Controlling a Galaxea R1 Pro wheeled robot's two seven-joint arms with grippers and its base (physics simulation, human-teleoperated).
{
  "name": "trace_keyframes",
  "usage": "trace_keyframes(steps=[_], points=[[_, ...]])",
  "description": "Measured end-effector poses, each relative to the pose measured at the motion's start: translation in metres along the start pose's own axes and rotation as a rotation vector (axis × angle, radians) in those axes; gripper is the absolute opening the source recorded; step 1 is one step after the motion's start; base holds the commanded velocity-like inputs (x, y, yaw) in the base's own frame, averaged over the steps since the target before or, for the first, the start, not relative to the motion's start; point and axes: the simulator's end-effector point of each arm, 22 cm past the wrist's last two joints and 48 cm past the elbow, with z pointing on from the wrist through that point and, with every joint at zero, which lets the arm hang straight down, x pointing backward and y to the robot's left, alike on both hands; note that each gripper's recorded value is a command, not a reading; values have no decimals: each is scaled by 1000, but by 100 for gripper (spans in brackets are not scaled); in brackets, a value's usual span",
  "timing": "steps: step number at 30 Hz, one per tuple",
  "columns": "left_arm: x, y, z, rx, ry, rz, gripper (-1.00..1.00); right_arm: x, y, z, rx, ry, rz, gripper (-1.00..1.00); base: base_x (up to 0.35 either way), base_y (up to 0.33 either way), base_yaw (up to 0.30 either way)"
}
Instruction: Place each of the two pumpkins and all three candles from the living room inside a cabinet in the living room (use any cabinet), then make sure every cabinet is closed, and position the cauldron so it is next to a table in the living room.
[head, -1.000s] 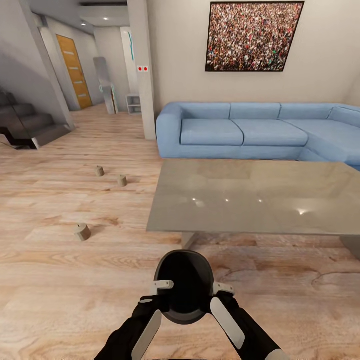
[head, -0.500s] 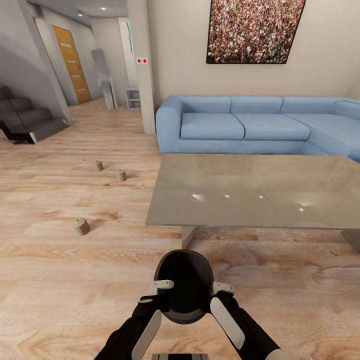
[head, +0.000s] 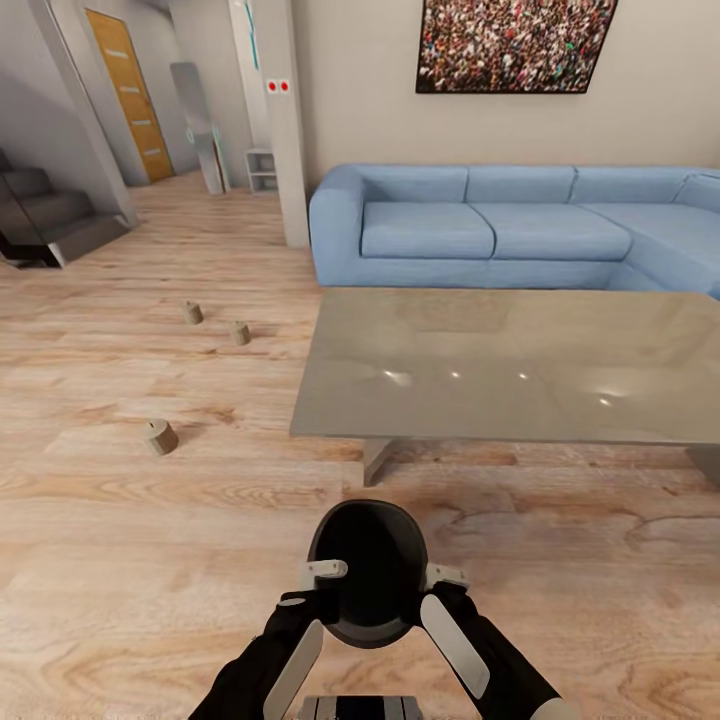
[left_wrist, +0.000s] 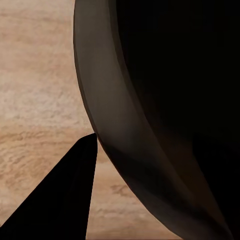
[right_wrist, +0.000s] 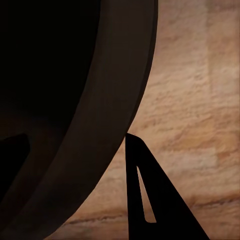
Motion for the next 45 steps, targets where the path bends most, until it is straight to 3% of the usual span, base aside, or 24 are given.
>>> trace_keyframes(steps=[30,45], points=[[5,0,4,-1,9,-2,-100,4,-1,4,3,9,-1,-100,1,0,0],[4,0,4,-1,9,-3,-100,3,-1,4,3,9,-2,-100,148,0,0]])
